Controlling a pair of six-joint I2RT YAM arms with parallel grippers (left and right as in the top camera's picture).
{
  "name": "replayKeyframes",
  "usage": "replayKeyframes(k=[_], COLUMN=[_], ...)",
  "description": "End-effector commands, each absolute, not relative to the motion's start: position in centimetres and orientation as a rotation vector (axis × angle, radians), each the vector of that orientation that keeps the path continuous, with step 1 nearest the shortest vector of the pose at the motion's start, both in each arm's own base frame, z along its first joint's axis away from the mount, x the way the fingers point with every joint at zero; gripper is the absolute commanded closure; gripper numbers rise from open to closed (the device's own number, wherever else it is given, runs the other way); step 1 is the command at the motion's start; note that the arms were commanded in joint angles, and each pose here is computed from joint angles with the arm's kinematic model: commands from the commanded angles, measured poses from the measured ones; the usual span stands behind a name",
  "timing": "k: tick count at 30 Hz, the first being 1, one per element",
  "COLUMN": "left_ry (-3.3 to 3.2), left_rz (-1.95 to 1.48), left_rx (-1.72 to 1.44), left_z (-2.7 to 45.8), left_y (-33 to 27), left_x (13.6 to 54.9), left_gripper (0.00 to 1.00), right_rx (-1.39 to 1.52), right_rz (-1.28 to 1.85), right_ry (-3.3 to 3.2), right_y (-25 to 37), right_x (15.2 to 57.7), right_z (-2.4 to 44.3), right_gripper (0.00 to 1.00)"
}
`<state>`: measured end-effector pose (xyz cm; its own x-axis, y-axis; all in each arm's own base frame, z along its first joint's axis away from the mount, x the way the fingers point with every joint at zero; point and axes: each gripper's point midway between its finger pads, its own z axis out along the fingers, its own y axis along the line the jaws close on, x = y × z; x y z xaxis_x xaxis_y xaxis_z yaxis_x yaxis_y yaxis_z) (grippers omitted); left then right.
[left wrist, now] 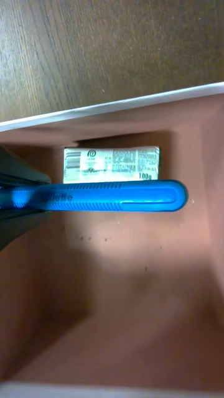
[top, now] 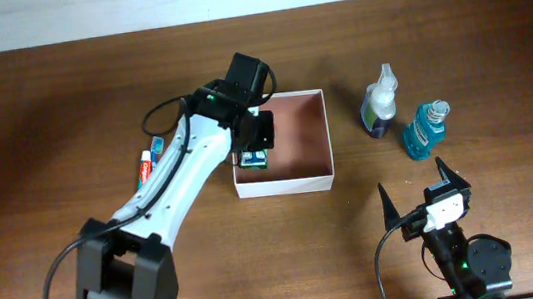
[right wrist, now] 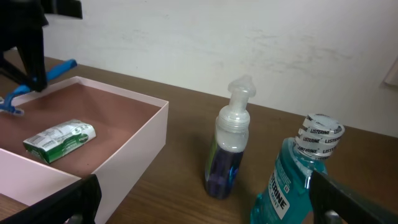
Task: Pack container
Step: 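Carry the blue razor over the pink box with the left gripper, then lower the razor beside the soap and open the left gripper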
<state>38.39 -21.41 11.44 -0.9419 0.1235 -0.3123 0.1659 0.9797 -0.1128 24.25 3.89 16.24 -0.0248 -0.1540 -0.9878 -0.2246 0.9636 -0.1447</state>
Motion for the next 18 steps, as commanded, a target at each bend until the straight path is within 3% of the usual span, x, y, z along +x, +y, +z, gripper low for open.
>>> replayKeyframes(k=[1, 18], left_ry=[2.842, 2.886], left_rz=[-0.142, -0.064], left_rx=[0.196, 0.06], left_z=[9.9, 8.1], left_y=[-21.1, -20.1], left_x=[38.9, 38.7], left_gripper=[0.96, 0.96], right_rx=[-0.285, -0.285], right_rz=[0.053, 0.053], right_ry=[1.606, 1.606], right_y=[3.7, 3.7], right_x=[24.3, 24.3], right_z=[16.0, 16.0], right_gripper=[0.02, 0.02])
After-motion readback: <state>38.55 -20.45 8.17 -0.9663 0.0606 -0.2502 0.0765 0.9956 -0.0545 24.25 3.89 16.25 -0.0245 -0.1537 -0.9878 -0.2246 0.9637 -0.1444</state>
